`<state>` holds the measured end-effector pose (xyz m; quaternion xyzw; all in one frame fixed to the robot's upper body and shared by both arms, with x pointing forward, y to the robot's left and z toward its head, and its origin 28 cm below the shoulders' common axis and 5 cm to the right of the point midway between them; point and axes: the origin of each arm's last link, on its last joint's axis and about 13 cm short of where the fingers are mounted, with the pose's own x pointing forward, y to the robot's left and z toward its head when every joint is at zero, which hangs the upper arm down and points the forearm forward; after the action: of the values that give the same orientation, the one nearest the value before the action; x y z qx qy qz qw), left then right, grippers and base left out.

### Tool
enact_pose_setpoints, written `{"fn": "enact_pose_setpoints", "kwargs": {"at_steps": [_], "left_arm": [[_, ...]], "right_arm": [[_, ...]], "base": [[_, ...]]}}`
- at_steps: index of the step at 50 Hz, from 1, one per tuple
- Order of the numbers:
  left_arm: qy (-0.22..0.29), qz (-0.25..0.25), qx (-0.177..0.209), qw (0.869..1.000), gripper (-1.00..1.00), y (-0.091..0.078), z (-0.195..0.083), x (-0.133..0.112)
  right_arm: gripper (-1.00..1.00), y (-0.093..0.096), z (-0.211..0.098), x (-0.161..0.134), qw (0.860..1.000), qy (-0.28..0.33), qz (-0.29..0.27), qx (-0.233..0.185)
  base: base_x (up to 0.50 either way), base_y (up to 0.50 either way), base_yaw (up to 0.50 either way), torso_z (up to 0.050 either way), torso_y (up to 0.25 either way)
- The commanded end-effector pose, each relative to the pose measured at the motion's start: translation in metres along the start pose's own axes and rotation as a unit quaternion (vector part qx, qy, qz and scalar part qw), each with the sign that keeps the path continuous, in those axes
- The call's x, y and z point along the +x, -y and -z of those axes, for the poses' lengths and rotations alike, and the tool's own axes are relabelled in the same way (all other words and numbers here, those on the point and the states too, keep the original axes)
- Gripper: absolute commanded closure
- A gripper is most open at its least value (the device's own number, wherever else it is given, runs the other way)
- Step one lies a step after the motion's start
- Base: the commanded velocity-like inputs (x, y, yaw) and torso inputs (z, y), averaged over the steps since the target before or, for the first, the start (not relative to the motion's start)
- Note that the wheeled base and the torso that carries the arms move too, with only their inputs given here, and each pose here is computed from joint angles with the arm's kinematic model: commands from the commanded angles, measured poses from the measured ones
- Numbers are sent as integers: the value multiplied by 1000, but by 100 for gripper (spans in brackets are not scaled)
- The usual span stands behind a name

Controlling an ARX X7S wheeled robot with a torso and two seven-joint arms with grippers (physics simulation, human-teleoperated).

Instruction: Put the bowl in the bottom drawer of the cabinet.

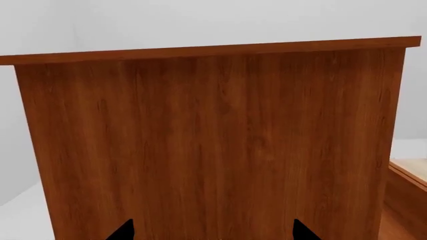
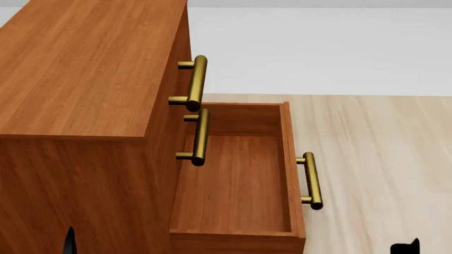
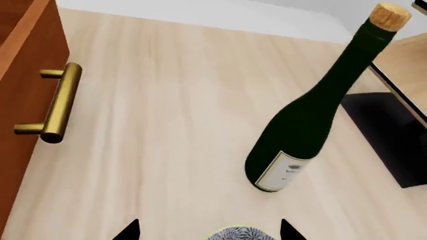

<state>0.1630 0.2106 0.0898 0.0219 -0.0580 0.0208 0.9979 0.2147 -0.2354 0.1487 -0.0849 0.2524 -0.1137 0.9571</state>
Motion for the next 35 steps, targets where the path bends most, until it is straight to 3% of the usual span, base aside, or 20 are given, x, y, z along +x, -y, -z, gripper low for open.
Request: {"fn": "enact_pose_setpoints", "kwargs": {"at_steps": [1,35], "left_arm": [[0,1,-2,1000,-100,0,1,-1],[-3,2,-2,1000,-100,1,3,0]], "right_arm": [[-100,23,12,10,998,-48,25,10],[-100,50,31,43,990,-125,58,19]], "base": [[0,0,0,0,0],[0,0,0,0,0]]}}
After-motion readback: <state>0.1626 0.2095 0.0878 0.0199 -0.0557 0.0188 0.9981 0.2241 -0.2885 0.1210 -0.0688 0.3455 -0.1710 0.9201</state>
